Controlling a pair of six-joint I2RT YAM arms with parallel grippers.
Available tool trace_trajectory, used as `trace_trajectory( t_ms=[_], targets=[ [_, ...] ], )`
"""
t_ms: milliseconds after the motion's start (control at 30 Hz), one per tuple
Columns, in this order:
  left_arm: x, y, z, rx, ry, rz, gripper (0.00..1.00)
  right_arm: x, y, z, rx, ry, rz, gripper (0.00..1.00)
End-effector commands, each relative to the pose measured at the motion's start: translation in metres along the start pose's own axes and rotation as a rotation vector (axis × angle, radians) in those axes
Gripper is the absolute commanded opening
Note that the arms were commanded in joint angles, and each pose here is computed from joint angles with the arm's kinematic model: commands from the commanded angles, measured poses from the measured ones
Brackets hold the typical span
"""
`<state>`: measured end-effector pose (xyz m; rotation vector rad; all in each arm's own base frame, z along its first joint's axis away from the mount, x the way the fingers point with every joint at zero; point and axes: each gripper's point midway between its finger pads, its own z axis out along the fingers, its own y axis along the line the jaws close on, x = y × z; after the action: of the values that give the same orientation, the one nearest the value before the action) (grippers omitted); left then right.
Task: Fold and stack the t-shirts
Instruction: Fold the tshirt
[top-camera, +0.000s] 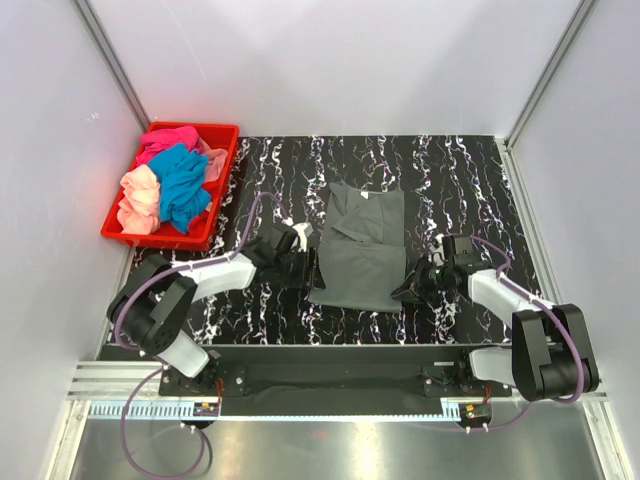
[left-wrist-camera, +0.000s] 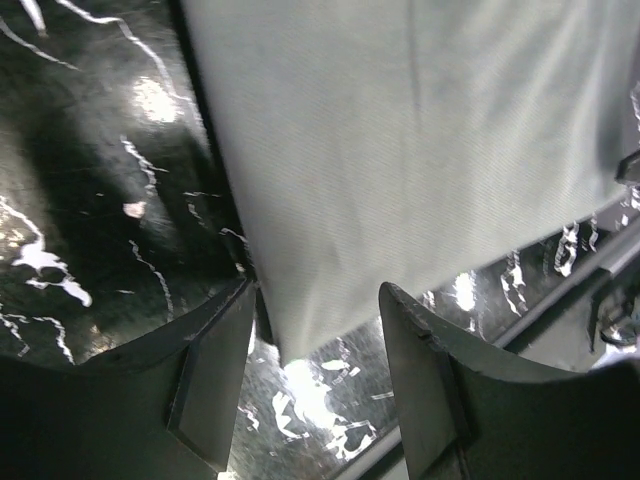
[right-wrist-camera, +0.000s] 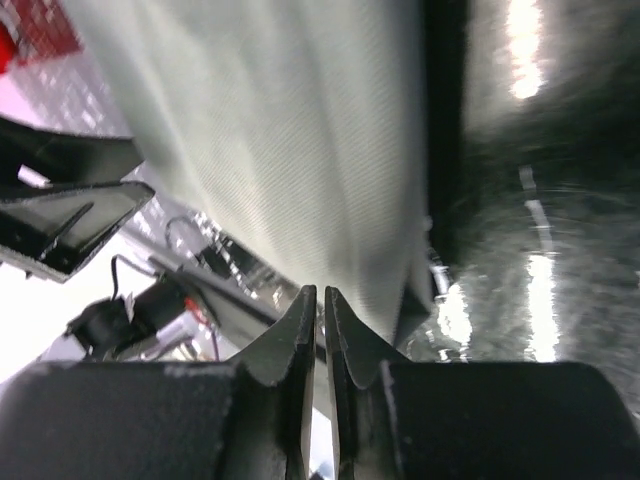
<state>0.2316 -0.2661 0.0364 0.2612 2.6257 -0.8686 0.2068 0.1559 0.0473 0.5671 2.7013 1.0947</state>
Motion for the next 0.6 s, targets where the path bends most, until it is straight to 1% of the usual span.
trace_trajectory(
  t_ms=[0, 100, 233, 267, 367, 567],
  targets=[
    [-0.009, 0.008, 0.008, -0.031, -0.060, -0.002, 0.57, -0.009, -0.016, 0.001, 0.084, -0.074, 0.052, 0.14],
    [-0.008, 0.012, 0.011, -0.044, -0.065, -0.011, 0.58, -0.009, -0.028, 0.005, 0.118, -0.103, 0.084, 0.13],
    [-0.006, 0.013, 0.013, -0.059, -0.063, -0.011, 0.58, -0.006, -0.038, 0.009, 0.144, -0.106, 0.101, 0.12],
    [-0.006, 0.013, 0.013, -0.063, -0.064, -0.010, 0.58, -0.006, -0.044, 0.008, 0.179, -0.116, 0.113, 0.12],
    [-0.005, 0.019, 0.012, -0.110, -0.056, 0.000, 0.58, -0.006, -0.052, 0.008, 0.231, -0.119, 0.129, 0.08],
    [0.003, 0.049, 0.008, -0.281, -0.024, -0.014, 0.58, -0.012, -0.051, 0.008, 0.283, -0.135, 0.127, 0.08]
  ],
)
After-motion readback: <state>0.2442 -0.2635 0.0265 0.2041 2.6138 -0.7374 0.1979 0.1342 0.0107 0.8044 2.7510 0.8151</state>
